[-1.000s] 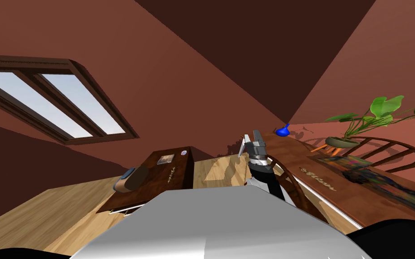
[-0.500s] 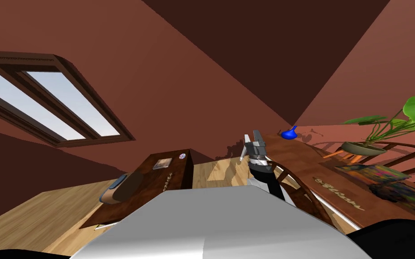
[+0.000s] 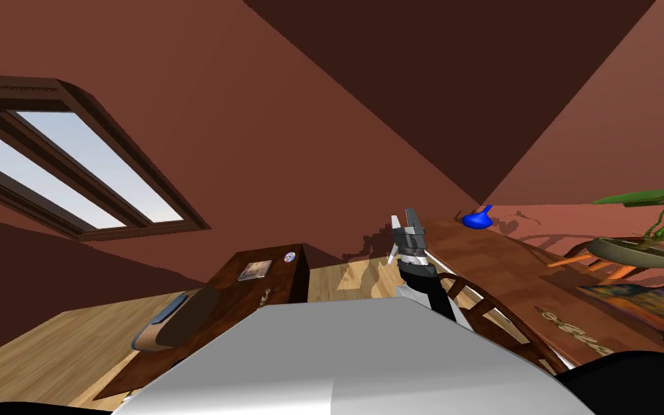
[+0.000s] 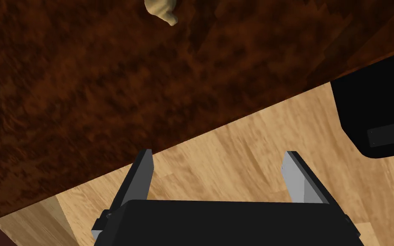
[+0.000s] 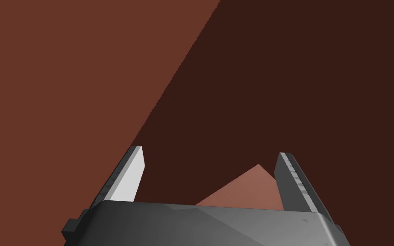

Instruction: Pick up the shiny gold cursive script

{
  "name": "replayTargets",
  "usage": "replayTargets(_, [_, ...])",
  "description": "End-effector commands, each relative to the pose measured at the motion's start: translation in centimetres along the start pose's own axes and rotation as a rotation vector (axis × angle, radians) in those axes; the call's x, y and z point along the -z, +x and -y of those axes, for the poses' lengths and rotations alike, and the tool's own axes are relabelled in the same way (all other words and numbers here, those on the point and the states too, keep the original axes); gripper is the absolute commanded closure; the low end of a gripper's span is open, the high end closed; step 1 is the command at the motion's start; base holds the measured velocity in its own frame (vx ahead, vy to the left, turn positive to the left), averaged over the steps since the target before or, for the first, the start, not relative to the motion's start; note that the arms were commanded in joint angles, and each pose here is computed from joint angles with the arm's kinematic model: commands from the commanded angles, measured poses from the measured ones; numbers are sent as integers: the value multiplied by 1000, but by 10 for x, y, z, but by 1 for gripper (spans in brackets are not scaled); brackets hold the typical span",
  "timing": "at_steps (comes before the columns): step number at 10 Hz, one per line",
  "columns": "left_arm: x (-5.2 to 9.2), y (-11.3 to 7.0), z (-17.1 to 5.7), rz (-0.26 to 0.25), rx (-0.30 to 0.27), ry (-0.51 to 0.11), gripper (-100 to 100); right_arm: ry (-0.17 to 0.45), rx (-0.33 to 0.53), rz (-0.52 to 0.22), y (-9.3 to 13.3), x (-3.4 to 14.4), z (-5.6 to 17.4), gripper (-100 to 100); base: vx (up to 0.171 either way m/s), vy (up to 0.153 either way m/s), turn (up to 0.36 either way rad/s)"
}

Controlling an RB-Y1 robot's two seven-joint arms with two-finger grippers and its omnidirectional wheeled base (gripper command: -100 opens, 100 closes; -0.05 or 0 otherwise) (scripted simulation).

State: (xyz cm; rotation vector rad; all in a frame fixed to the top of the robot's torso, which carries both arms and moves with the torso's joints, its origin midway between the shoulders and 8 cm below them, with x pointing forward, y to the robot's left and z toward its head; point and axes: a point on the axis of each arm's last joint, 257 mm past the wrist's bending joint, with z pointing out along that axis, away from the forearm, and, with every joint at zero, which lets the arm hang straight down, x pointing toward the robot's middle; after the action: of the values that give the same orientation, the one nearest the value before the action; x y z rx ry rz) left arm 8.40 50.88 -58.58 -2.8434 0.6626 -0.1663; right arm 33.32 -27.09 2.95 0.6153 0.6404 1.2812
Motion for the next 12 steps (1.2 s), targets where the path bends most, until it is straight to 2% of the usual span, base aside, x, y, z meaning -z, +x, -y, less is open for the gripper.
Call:
replayTargets(1, [-1,-7,-5,18,27,-34,-100,0,0,0,0,0,0,0,197,12,15])
replayTargets(3, [-2,-18,-10,46,104,-95,-100,0,0,0,0,0,0,0,190,-8,43])
replayTargets(6, [-1,-23,-19,68,196,-179,-100,0,0,0,0,0,0,0,258,2,37])
replayTargets(9, [1,-19,-26,72,262,-238,-100,0,0,0,0,0,0,0,199,15,24])
replayTargets(10, [1,-20,-24,71,247,-223,-100,0,0,0,0,0,0,0,93,27,-1])
replayTargets(11, [1,-20,-25,71,250,-227,0,0,0,0,0,0,0,0,17,4,-2])
replayTargets(12, [-7,-16,-35,69,245,-225,-100,0,0,0,0,0,0,0,17,33,43])
